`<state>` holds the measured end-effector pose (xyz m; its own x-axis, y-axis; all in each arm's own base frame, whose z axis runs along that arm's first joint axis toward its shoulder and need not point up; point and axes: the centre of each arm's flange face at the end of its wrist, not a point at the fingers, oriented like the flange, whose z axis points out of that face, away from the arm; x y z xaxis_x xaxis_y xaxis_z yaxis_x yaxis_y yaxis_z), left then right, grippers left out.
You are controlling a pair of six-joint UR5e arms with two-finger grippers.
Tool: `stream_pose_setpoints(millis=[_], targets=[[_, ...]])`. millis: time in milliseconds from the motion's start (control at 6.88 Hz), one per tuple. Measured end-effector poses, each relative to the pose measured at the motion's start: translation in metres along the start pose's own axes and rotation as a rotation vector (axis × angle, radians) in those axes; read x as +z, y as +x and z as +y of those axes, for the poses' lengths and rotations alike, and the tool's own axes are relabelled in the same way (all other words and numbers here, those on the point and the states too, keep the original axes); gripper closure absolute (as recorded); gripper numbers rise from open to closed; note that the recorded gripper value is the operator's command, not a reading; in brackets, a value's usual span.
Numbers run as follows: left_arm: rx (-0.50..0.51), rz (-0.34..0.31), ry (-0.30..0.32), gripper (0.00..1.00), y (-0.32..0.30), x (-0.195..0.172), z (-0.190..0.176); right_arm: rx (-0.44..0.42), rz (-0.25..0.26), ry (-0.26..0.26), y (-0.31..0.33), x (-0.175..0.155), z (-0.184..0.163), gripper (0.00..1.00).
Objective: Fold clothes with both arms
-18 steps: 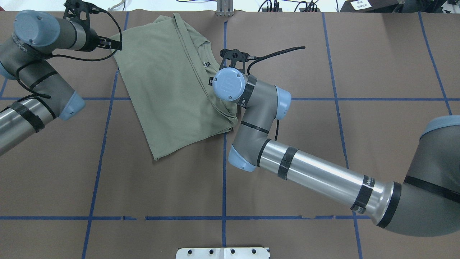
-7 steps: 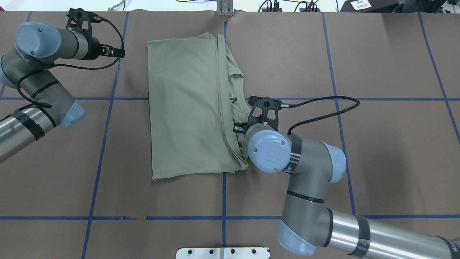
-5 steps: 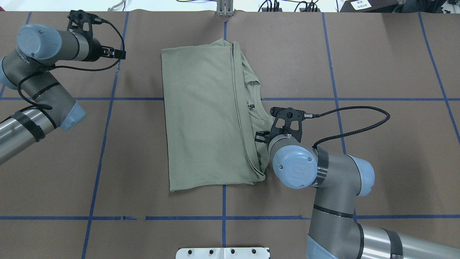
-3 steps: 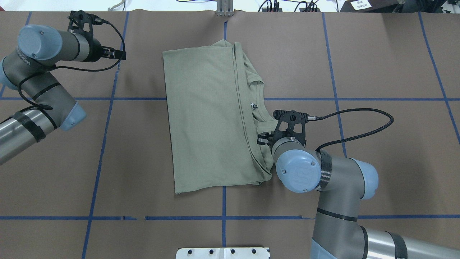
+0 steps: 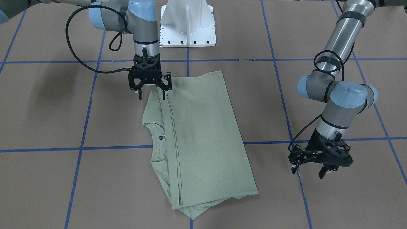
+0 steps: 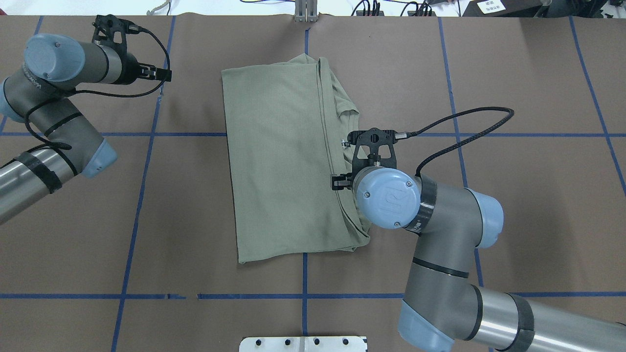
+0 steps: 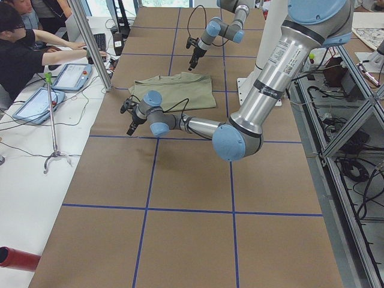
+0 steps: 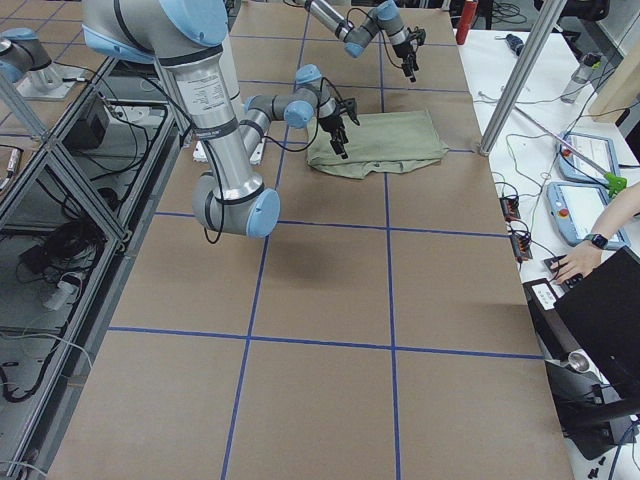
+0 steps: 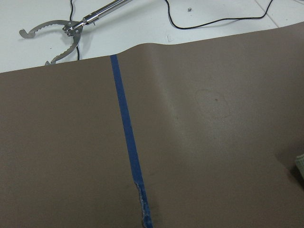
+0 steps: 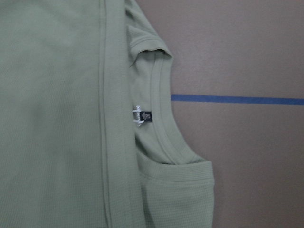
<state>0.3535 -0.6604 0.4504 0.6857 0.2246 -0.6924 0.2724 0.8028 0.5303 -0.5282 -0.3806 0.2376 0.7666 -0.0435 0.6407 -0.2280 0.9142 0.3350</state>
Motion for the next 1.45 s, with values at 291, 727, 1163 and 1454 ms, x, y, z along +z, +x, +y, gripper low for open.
stream_pose_setpoints(millis=[291,727,1163,1454], targets=[[0.0,-0.001,-0.001,0.0,-0.001,0.0,0.001,-0.22,0.01,-0.131,-0.024,0.01,0.014,0.0],[-0.002,-0.003,-0.003,0.0,-0.003,0.001,0.003,-0.341,0.037,-0.182,-0.033,0.029,0.044,0.62],[-0.002,-0.004,-0.004,0.0,-0.004,0.001,0.003,-0.358,0.043,-0.183,-0.036,0.032,0.049,1.0],[-0.001,-0.003,-0.004,0.0,-0.003,0.001,0.003,-0.356,0.045,-0.181,-0.034,0.032,0.048,1.0]])
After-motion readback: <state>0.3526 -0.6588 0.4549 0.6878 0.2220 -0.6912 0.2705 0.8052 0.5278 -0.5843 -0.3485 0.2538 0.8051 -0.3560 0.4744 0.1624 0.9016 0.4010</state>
